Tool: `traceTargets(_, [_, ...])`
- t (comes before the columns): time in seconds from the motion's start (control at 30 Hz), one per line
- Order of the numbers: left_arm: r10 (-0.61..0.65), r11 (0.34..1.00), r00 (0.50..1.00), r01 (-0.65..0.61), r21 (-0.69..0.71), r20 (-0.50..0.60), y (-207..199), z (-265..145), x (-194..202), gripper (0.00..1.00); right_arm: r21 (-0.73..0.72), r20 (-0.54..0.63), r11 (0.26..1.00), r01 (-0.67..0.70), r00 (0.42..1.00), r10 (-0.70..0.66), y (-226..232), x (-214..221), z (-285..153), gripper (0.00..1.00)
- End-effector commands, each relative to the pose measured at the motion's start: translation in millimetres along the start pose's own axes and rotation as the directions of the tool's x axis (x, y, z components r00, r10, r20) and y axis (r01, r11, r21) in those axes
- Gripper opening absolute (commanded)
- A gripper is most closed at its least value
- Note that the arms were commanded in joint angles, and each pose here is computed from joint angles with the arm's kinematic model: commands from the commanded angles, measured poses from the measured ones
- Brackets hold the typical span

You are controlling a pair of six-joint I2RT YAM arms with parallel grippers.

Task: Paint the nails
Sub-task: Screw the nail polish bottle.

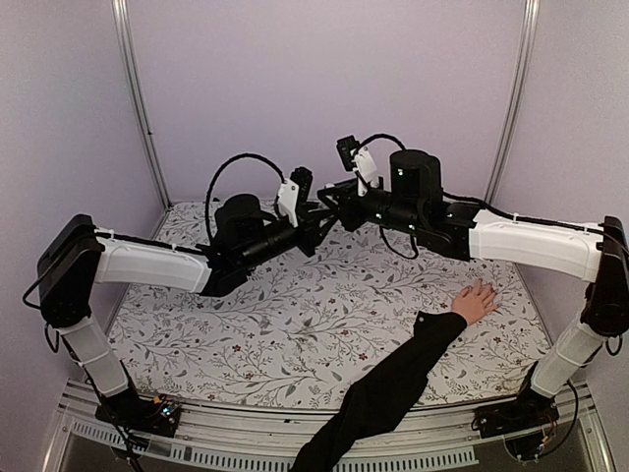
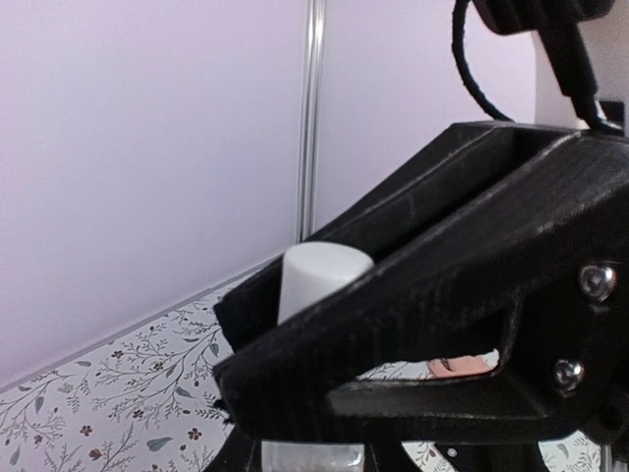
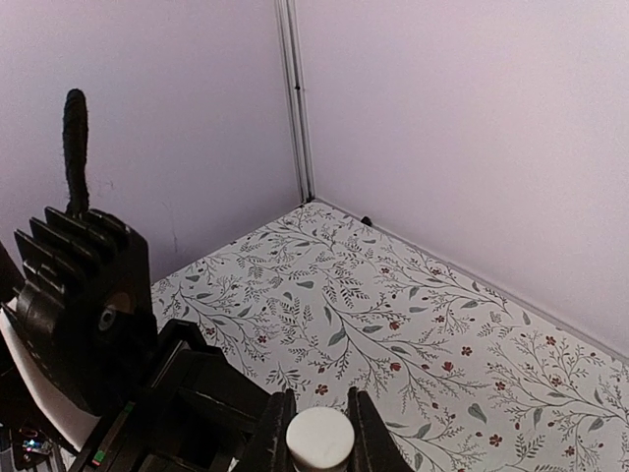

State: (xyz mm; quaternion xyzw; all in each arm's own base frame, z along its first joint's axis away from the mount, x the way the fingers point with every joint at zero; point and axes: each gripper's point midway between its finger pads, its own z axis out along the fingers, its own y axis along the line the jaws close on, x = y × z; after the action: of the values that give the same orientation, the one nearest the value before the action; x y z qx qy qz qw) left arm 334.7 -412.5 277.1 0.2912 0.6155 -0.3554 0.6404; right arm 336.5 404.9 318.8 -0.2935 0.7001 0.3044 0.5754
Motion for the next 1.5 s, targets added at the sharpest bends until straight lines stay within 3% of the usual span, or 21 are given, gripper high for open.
traceTargets(0.0, [0.019,1.0,0.999,-0.018,-0.023,0.043,-2,5,-16,0.0,0.071,-0.009,0.997,0.006,1.0,-0.005,-8,-1,7,0.01])
traceTargets(0.13, [0.016,1.0,0.999,-0.015,-0.015,0.039,-3,4,-14,0.0,0.071,0.014,0.997,0.023,1.0,-0.024,-7,-14,-3,0.08])
traceTargets(0.3, [0.016,1.0,0.999,-0.016,0.005,0.041,-6,3,-14,0.0,-0.009,0.052,0.999,0.044,0.998,-0.044,-2,-31,-26,0.46])
traceTargets(0.43, [0.02,1.0,0.999,-0.021,0.018,0.044,-7,0,-14,0.0,-0.083,0.077,0.991,0.104,0.992,-0.098,4,-37,-43,0.58])
traceTargets(0.6, [0.035,0.995,0.998,-0.04,0.092,0.06,-20,-7,-17,0.0,-0.285,0.094,0.941,0.179,0.983,-0.159,26,-32,-59,0.6])
traceTargets(0.83, [0.039,0.985,0.996,-0.052,0.163,0.083,-33,-13,-23,0.0,-0.422,0.088,0.883,0.207,0.978,-0.187,37,-21,-64,0.57])
traceTargets(1.13, [0.038,0.987,0.995,-0.051,0.15,0.089,-31,-11,-27,0.0,-0.398,0.054,0.898,0.186,0.982,-0.18,24,-9,-41,0.5])
traceTargets(1.37, [0.026,0.987,0.996,-0.039,0.159,0.082,-31,-11,-24,0.0,-0.411,0.038,0.896,0.17,0.985,-0.17,23,2,-30,0.34])
traceTargets(1.47, [0.015,0.987,0.996,-0.029,0.157,0.088,-29,-14,-25,0.0,-0.414,0.034,0.894,0.17,0.985,-0.171,24,4,-29,0.38])
